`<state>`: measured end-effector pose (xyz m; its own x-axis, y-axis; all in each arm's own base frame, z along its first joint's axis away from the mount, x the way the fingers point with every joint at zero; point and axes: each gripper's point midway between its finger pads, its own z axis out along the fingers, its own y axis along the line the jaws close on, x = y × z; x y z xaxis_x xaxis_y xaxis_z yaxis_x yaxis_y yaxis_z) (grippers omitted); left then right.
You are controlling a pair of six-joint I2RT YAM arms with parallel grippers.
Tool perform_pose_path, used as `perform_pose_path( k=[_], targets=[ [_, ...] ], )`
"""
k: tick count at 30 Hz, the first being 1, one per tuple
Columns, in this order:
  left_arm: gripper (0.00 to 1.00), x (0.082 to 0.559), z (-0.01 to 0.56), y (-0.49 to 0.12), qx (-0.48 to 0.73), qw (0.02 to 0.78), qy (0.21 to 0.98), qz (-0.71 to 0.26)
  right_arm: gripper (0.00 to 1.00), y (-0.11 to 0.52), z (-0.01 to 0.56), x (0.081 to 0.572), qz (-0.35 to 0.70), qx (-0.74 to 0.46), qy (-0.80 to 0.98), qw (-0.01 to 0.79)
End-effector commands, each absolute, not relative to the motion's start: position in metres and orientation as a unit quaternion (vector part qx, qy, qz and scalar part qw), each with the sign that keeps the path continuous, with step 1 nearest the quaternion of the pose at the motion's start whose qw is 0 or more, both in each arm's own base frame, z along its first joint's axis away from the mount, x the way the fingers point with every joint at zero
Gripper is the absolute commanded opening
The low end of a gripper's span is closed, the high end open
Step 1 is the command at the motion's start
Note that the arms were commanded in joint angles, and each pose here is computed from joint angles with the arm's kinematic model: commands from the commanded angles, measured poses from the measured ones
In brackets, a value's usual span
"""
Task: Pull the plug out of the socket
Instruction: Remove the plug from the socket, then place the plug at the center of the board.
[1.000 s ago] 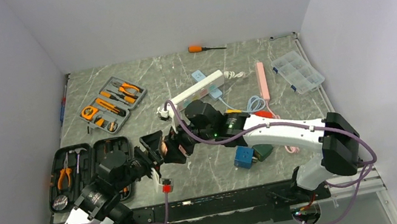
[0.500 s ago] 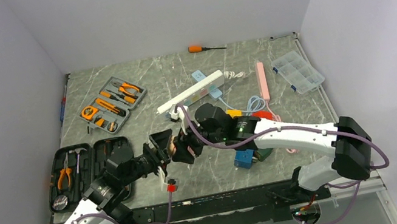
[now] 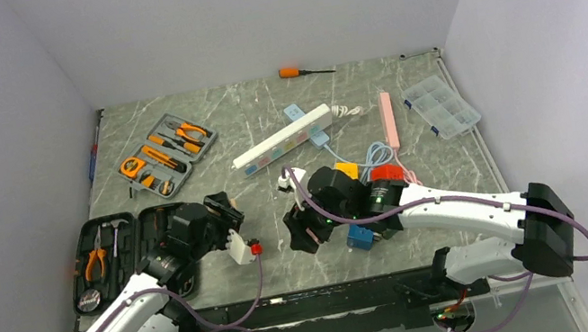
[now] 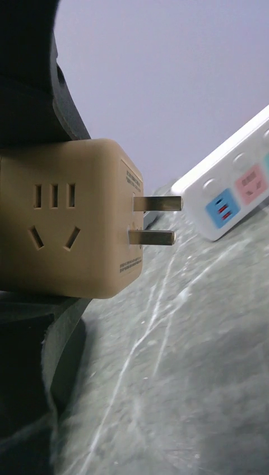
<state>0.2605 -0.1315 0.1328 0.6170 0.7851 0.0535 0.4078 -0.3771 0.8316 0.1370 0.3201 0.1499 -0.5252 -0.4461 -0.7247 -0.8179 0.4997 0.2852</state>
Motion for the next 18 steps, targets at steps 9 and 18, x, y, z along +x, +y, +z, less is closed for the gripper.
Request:
perform_pose_path(
  k=[9, 18],
  targets=[
    [0.00, 0.250, 0.121, -0.136, 0.808, 0.389, 0.384, 0.220, 0.00, 0.295, 0.095, 0.214, 0.151, -0.222, 0.906, 0.328],
    [0.00, 0.242, 0.086, -0.174, 0.796, 0.363, 0.474, 0.101, 0.00, 0.280, 0.053, 0.258, 0.132, -0.145, 0.923, 0.331]
  ],
)
